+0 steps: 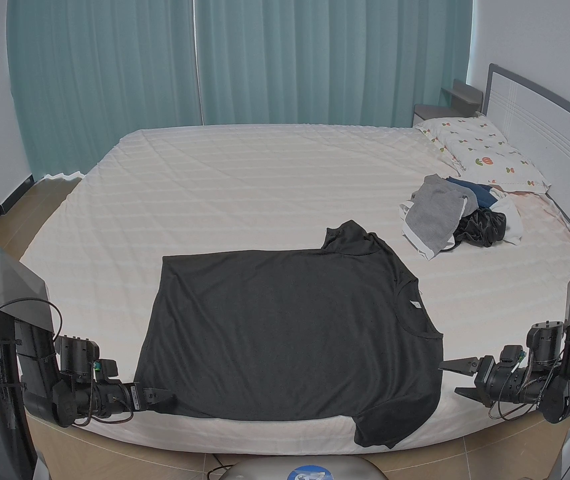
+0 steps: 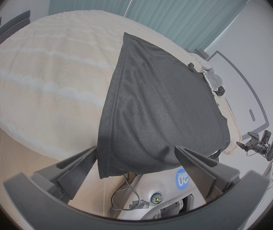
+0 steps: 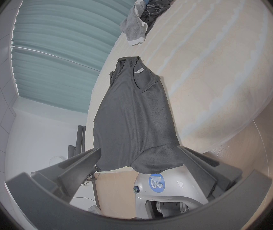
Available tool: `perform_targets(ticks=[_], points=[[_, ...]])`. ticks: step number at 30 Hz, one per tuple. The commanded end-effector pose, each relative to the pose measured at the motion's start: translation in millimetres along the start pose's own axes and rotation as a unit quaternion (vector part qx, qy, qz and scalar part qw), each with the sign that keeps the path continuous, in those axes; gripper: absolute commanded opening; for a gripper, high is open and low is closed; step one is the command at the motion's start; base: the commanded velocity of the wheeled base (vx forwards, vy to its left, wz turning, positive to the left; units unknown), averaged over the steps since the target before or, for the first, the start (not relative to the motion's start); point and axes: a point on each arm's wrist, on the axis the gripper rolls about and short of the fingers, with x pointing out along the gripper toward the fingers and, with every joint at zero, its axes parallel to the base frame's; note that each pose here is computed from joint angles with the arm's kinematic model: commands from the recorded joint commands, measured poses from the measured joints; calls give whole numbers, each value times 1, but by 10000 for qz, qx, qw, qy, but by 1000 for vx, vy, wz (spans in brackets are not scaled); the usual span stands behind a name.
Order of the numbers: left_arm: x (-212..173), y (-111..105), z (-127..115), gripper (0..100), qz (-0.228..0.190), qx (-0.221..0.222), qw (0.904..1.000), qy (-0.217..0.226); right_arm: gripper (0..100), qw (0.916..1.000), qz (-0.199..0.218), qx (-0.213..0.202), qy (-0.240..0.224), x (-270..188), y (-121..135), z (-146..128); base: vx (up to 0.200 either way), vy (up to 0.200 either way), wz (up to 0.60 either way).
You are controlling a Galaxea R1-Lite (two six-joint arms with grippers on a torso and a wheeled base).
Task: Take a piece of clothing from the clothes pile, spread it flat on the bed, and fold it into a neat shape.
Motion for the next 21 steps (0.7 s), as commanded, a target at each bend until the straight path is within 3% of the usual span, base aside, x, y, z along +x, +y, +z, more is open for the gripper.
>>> perform_targets(ticks=[1,3,4,21], points=[[3,-1,-1,100,-17,14,10000,36,100,10000,-37,7,44,-2,-1,-3,0,0,0],[3,0,-1,100,-13,9,10000,32,100,10000,-41,-4,49,-2,-2,-3,0,0,0],[3,0,-1,0,-13,9,10000,32,100,10000,-41,-4,49,-2,-2,-3,0,0,0],[-9,3,-5,0,58,-134,9999,62,100,10000,-47,-20,13,-2,-1,-2,0,0,0]])
